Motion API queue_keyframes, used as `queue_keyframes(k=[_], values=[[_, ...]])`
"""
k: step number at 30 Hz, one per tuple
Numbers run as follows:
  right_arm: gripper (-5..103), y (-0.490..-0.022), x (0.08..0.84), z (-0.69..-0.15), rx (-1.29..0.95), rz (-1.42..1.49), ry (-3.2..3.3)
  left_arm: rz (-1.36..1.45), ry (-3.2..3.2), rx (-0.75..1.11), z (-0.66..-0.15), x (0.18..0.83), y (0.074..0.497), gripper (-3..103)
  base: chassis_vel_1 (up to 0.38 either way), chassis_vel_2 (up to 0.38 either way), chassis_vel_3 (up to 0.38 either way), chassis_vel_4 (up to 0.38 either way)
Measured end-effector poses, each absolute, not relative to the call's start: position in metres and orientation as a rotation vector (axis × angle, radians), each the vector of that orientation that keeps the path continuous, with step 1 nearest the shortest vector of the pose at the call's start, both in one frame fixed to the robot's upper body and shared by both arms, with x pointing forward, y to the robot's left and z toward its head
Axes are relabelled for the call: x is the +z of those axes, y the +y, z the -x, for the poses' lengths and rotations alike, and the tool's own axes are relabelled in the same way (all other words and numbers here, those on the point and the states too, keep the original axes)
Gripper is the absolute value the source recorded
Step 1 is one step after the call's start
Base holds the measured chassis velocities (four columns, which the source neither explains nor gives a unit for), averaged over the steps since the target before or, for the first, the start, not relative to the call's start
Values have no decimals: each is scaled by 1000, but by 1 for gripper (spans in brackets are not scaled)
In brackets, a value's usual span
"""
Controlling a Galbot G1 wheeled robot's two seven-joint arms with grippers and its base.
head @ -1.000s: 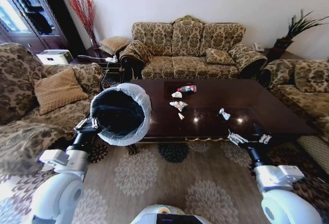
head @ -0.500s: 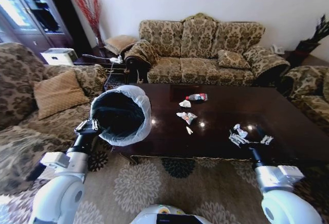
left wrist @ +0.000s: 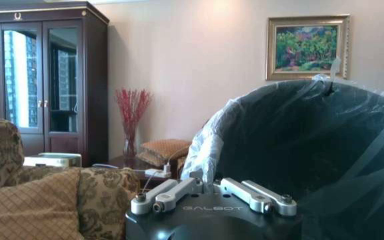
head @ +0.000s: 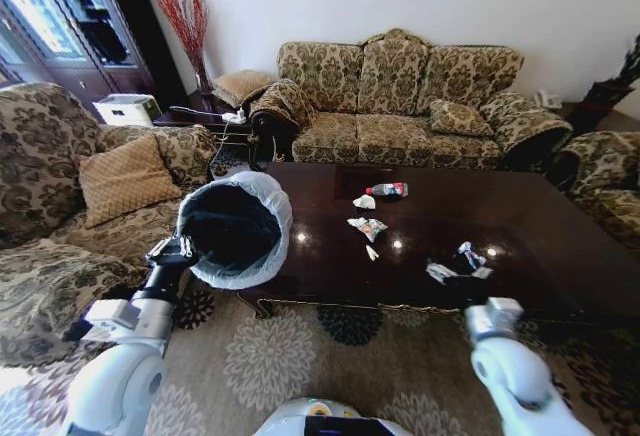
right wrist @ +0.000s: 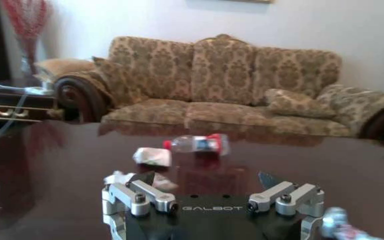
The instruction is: Move to the front of the table and place the trash on the table into the trash bin.
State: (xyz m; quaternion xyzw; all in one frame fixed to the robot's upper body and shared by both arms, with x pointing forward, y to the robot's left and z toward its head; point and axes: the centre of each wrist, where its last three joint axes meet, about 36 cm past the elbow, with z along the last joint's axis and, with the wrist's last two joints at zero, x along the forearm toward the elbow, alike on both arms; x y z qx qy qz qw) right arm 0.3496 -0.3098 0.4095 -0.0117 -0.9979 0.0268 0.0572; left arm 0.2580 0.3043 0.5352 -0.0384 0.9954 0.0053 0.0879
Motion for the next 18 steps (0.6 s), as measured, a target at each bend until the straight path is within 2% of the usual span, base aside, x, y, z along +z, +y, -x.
queue_keyframes(k=[12,18], values=[[100,-253,339,-459,-54,-145,-2879,115,2975,42,-264,533,310,1,0,0,0,0],[100,-246,327,-482,-44,-144,-2841,120,2964,46,-267,537,311,1,0,0,0,0]])
